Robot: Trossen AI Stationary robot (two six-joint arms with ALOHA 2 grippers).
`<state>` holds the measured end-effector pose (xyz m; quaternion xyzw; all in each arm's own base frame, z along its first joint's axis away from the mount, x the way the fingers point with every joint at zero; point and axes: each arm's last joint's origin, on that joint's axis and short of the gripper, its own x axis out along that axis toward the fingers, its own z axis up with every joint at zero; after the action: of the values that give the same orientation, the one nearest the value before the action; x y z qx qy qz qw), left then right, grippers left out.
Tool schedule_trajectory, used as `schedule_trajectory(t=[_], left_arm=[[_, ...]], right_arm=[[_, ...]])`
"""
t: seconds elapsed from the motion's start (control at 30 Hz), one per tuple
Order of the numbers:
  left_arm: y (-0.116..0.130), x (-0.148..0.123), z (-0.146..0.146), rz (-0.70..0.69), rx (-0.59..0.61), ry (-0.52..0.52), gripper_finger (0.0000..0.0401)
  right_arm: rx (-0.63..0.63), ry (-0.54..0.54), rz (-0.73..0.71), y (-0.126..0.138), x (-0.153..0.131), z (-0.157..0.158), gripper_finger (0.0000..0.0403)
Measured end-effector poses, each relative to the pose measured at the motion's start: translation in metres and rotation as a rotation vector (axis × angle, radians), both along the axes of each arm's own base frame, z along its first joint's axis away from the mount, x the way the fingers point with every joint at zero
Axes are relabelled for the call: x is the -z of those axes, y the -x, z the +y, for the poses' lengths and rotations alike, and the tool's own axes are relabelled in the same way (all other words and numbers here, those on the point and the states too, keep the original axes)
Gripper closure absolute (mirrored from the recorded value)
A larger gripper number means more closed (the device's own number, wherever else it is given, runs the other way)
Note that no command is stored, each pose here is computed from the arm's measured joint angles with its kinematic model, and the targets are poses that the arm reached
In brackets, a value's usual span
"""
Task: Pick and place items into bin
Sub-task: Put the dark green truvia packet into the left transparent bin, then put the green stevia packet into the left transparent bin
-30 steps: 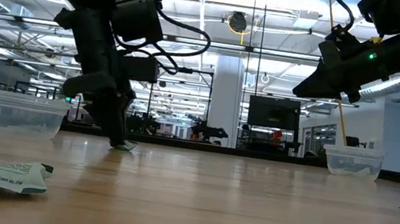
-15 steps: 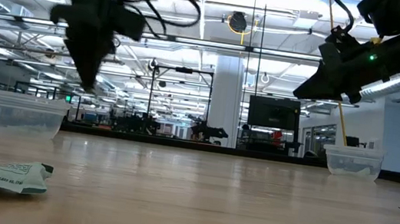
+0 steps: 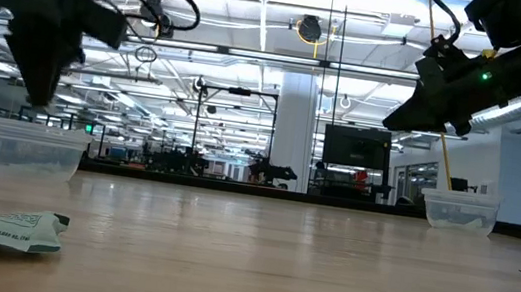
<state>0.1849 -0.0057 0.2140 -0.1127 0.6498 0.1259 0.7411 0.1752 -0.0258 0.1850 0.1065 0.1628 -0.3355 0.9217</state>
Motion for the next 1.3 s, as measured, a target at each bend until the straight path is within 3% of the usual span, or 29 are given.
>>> schedule_trajectory(t=[0.3, 0.83, 1.03, 1.2, 1.3], left_arm=[[0.007, 0.034, -0.002, 0.005, 0.006, 0.036, 0.0341], [0.004, 0.035, 0.000, -0.033, 0.015, -0.008, 0.0271], [0.000, 0.009, -0.002, -0.009, 0.020, 0.051, 0.0270], [0.007, -0.030, -0.004, 0.118, -0.010, 0.094, 0.0270], [0.016, -0.045, -0.012, 0.212, -0.033, 0.170, 0.0270]], right_arm=[[0.000, 0.000, -0.001, 0.000, 0.000, 0.000, 0.0330], [0.000, 0.000, -0.001, 0.000, 0.000, 0.000, 0.0330], [0.001, 0.001, -0.002, 0.000, 0.000, 0.000, 0.0330], [-0.001, 0.008, -0.001, 0.000, -0.001, 0.000, 0.0330], [-0.013, 0.033, 0.018, 0.000, -0.001, 0.000, 0.0330]])
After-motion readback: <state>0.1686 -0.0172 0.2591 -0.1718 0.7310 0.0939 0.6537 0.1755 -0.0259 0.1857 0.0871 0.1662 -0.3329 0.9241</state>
